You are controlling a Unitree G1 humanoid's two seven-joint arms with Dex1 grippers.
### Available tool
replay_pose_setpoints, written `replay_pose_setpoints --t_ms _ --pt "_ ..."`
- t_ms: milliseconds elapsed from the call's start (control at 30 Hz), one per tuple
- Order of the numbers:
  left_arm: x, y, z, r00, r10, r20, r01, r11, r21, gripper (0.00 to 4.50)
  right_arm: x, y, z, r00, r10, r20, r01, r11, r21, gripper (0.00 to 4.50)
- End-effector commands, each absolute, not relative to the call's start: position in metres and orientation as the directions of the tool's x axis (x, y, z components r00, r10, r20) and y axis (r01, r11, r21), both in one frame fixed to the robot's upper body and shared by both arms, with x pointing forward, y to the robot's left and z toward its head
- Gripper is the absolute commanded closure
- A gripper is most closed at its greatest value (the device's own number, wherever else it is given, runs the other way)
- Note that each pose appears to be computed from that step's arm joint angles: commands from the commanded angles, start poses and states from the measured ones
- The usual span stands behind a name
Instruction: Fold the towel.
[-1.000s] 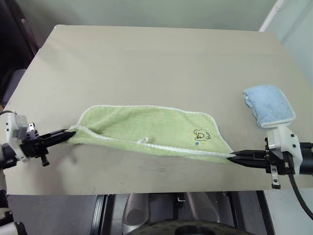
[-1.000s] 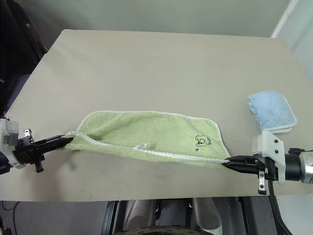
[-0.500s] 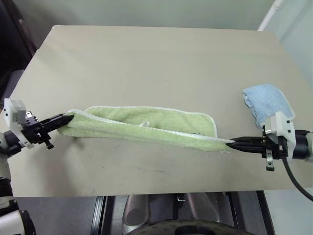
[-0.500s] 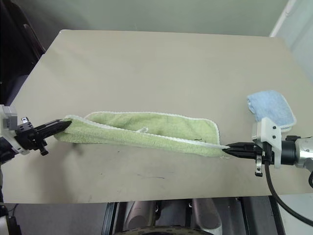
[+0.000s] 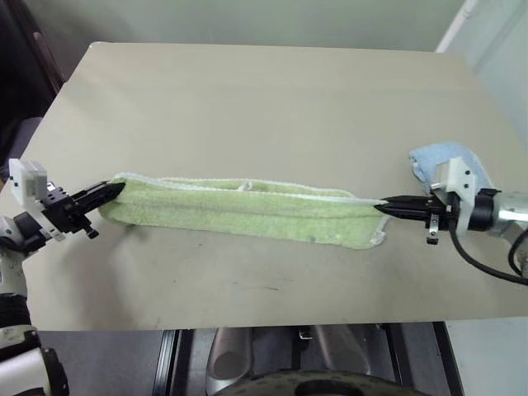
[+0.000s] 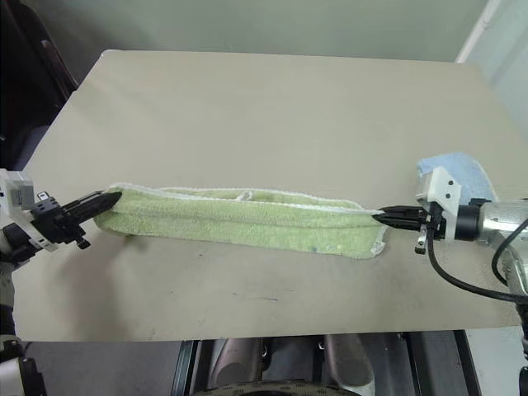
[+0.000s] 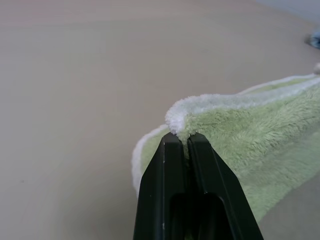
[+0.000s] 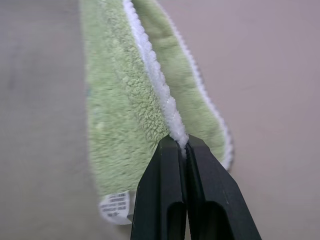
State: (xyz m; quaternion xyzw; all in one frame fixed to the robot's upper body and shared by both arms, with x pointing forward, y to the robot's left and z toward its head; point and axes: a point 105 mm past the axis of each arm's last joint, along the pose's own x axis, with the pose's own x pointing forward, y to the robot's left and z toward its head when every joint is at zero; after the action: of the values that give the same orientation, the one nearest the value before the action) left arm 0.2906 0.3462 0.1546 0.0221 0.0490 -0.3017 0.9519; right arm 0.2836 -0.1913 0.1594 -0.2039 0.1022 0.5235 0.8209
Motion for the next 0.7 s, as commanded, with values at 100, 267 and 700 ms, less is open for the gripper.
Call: replay_pose_setpoints --t_ms 100,267,700 --pt "0.3 0.355 0.169 0.864 -0.503 -0.038 0.504 0.859 0.093 4.49 0.303 -0.193 0.16 0.5 0.796 -0.34 -0.861 0.415 -0.294 4.5" --pt "0.31 0.355 0.164 0.878 -0.476 -0.049 0.478 0.871 0.113 4.49 0.314 -0.192 0.151 0.534 0.779 -0.33 -0.838 0.436 -0.328 4.5" --pt "0.326 0.345 0.143 0.871 -0.482 -0.096 0.489 0.868 0.089 4.49 0.342 -0.185 0.144 0.617 0.732 -0.29 -0.772 0.491 -0.404 4.5"
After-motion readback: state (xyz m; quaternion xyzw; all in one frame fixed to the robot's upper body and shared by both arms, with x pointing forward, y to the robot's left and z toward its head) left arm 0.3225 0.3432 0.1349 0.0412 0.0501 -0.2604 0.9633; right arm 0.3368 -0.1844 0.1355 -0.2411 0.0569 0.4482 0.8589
